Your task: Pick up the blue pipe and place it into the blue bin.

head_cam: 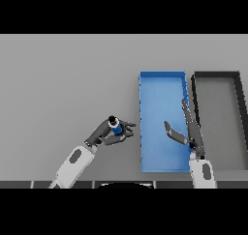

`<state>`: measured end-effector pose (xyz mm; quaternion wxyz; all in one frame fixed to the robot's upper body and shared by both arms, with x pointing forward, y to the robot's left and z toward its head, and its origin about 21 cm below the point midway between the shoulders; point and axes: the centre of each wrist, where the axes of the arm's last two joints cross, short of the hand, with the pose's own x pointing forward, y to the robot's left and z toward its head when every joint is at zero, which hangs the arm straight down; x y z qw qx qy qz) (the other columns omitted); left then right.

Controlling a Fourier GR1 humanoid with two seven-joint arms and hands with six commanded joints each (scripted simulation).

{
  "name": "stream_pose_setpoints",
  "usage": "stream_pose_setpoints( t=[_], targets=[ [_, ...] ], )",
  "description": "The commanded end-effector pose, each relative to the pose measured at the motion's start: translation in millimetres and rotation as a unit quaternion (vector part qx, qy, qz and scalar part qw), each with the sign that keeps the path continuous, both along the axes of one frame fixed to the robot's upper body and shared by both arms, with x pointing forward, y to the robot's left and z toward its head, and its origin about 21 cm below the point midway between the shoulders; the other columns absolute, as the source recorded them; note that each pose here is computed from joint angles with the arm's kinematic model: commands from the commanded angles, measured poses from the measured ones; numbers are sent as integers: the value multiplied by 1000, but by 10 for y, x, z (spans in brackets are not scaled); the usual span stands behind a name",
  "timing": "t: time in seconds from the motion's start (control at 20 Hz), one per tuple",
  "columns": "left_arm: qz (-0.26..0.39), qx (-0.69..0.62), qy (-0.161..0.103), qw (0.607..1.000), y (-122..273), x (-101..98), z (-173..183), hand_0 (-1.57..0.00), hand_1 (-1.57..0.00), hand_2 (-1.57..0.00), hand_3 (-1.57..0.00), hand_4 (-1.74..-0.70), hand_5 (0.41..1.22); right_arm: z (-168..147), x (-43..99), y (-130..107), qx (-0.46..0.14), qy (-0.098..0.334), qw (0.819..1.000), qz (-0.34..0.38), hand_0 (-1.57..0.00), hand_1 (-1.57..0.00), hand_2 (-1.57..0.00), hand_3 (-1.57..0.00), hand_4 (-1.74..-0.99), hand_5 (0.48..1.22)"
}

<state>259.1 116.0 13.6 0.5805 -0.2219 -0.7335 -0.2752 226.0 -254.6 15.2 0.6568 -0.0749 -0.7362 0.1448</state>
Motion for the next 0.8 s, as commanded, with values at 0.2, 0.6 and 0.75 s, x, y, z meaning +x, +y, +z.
stream_pose_setpoints(
  t=[0.2,0.6,0.75],
  targets=[
    [-37,-9,-29,999,-149,-20,293,-1560,-1562,-1563,-1563,-1466,1217,-48,-3,-1,-10,5,1000,-2,1,1,1,1,-1170,644],
    [-41,10,-20,999,-179,-15,344,-1569,-1569,-1570,-1570,-1466,1220,16,-202,-44,-28,-22,999,-32,1,1,1,1,-1138,643],
    [-39,13,-20,999,-171,-26,339,-1570,-1570,-1570,-1570,-1466,1220,96,-364,-2,-43,-27,997,-61,1,1,1,1,-1191,642]
  ],
)
